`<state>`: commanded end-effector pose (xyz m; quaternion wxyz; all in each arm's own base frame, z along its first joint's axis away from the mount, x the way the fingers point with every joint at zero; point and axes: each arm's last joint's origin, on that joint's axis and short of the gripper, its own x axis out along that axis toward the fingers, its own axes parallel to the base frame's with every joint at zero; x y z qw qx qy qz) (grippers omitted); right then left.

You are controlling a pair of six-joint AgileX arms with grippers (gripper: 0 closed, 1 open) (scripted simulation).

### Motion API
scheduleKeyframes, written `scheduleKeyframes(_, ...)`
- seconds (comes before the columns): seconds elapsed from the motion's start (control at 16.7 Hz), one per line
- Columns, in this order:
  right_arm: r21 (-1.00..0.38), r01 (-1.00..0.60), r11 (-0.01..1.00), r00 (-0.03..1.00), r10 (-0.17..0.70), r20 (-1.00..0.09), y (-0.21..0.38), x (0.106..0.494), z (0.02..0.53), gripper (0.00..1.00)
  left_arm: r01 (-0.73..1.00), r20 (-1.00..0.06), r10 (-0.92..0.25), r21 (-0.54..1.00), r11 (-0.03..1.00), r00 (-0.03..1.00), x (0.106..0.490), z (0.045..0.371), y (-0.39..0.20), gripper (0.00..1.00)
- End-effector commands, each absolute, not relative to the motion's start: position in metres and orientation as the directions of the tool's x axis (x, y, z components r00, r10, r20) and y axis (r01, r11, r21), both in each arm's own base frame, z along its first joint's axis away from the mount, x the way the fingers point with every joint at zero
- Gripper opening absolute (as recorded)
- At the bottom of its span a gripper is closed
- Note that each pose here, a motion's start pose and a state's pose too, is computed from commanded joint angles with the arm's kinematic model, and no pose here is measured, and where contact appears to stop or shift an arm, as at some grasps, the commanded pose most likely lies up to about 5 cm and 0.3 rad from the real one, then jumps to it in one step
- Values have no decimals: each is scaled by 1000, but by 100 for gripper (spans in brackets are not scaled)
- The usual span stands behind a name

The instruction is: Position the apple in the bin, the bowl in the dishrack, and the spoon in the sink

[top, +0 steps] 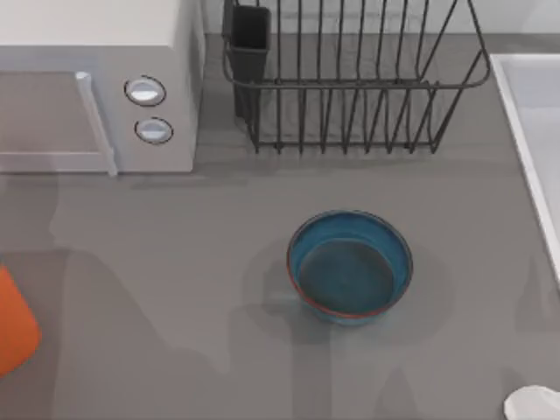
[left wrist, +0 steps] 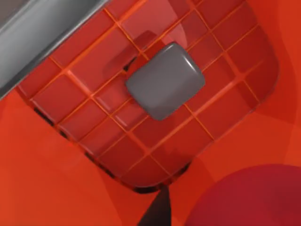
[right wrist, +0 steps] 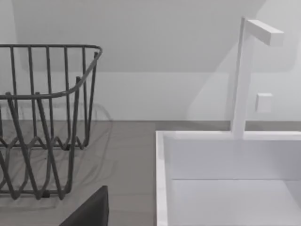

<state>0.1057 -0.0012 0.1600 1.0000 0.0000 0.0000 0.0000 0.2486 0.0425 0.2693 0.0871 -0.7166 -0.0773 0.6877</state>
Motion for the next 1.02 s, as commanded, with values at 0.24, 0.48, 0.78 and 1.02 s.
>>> scheduleKeyframes(0.24, 0, 0, 1000, 1000, 0, 0, -1, 106, 160, 100, -11, -972, 231, -231, -973, 45, 249, 270, 42, 0)
scheduleKeyframes(0.48, 0, 0, 1000, 1000, 0, 0, -1, 106, 160, 100, -8, -972, 230, -231, -973, 47, 252, 248, 46, 0)
scheduleKeyframes(0.78, 0, 0, 1000, 1000, 0, 0, -1, 106, 160, 100, -8, -972, 231, -232, -973, 42, 254, 208, 54, 0)
scheduleKeyframes(1.02, 0, 0, 1000, 1000, 0, 0, -1, 106, 160, 100, -9, -972, 231, -231, -973, 42, 253, 201, 55, 0)
